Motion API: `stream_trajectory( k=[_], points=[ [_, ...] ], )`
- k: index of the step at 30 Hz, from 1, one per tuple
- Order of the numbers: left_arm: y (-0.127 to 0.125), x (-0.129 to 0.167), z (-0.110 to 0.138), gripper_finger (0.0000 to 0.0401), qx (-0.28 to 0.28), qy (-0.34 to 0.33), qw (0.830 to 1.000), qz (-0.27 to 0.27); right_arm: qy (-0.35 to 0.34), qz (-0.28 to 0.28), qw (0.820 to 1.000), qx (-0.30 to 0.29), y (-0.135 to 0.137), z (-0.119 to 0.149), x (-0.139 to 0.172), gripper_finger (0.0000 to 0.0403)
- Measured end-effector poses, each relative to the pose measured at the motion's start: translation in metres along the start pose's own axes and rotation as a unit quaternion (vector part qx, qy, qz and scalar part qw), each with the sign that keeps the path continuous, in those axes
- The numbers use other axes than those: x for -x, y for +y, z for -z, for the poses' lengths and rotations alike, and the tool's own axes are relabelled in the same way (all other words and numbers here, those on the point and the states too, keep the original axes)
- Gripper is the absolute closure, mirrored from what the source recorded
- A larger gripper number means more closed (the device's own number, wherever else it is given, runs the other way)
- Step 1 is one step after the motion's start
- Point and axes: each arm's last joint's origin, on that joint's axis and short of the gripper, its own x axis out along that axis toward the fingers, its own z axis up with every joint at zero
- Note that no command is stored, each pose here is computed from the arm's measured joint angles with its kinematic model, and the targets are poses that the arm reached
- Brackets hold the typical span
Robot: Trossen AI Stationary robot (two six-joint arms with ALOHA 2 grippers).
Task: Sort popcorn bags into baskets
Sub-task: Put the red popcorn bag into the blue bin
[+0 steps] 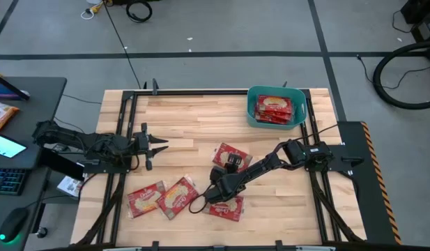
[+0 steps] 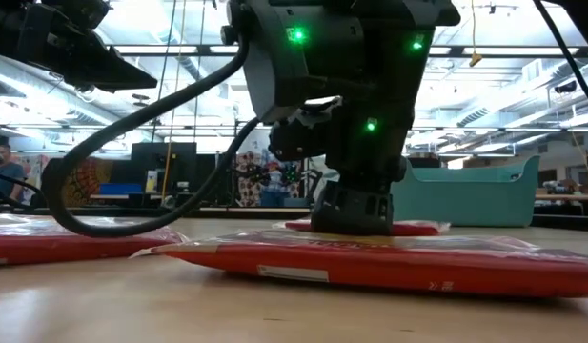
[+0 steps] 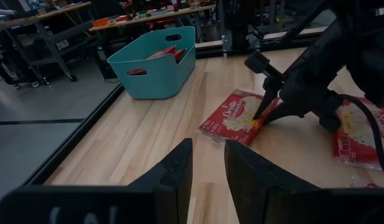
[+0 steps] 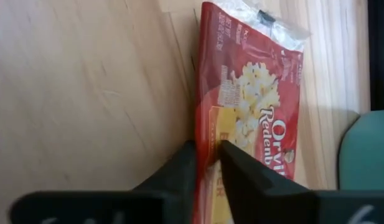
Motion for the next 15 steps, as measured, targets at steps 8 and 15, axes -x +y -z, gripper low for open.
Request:
stream_trajectory(
  k=[8, 15],
  points=[
    [0.000, 0.000, 0.000, 0.0303, 0.000, 0.000, 1.000, 0.000, 0.006, 0.019, 1.000, 0.021, -0.005, -0.002, 0.010, 0.0391],
    [0.000, 0.000, 0.000, 0.0303, 0.000, 0.000, 1.000, 0.000, 0.014, 0.059, 0.998, 0.035, -0.020, -0.006, 0.035, 0.0397]
  ],
)
